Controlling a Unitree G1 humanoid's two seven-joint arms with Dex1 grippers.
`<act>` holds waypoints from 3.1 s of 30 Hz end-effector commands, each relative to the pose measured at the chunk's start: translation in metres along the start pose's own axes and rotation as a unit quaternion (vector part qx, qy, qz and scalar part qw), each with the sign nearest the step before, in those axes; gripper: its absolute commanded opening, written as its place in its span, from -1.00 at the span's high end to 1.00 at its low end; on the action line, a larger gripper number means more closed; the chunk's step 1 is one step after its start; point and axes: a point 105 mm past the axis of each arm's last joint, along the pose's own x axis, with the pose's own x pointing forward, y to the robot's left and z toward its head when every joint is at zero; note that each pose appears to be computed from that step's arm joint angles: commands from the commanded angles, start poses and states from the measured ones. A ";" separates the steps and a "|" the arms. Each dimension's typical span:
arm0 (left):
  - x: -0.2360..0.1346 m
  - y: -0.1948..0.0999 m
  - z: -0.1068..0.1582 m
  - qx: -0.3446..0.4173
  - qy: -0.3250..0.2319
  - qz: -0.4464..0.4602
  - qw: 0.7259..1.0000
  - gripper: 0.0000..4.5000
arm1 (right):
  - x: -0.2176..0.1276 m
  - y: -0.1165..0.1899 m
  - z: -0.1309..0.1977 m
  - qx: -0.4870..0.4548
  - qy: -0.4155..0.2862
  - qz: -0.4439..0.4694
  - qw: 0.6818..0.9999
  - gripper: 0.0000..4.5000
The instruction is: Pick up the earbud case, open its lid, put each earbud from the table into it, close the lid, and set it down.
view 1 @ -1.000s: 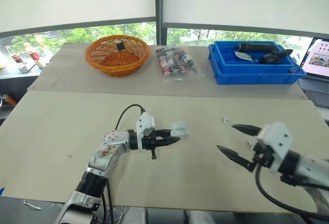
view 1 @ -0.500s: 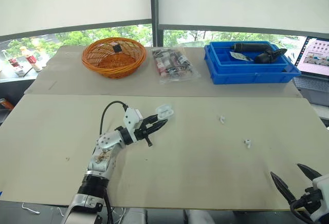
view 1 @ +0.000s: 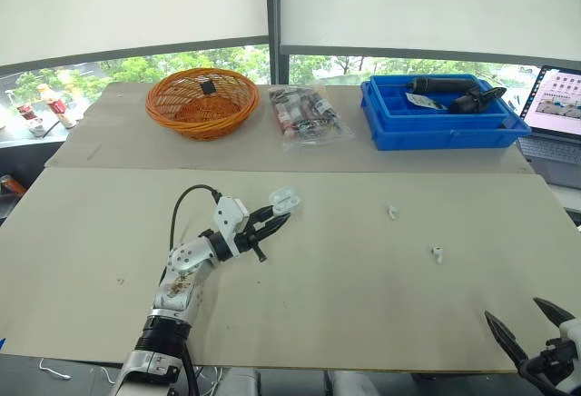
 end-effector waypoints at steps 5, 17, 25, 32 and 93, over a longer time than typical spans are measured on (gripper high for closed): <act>-0.001 -0.003 0.012 0.023 -0.015 -0.003 1.000 0.76 | 0.076 0.028 0.051 0.007 -0.043 0.043 0.998 -1.00; 0.000 -0.010 0.014 0.025 -0.010 -0.013 1.000 0.76 | 0.186 0.042 0.078 0.082 -0.010 0.025 0.996 -1.00; 0.001 -0.012 0.014 0.025 -0.007 -0.017 1.000 0.76 | 0.205 0.056 0.059 0.100 0.028 0.021 0.994 -1.00; 0.000 -0.014 0.013 0.024 -0.005 -0.019 1.000 0.76 | 0.202 0.066 0.051 0.134 0.048 0.026 0.989 -0.03; -0.027 -0.052 0.039 0.036 0.003 -0.032 0.999 0.76 | 0.031 0.058 0.008 -0.310 0.198 0.554 0.747 0.85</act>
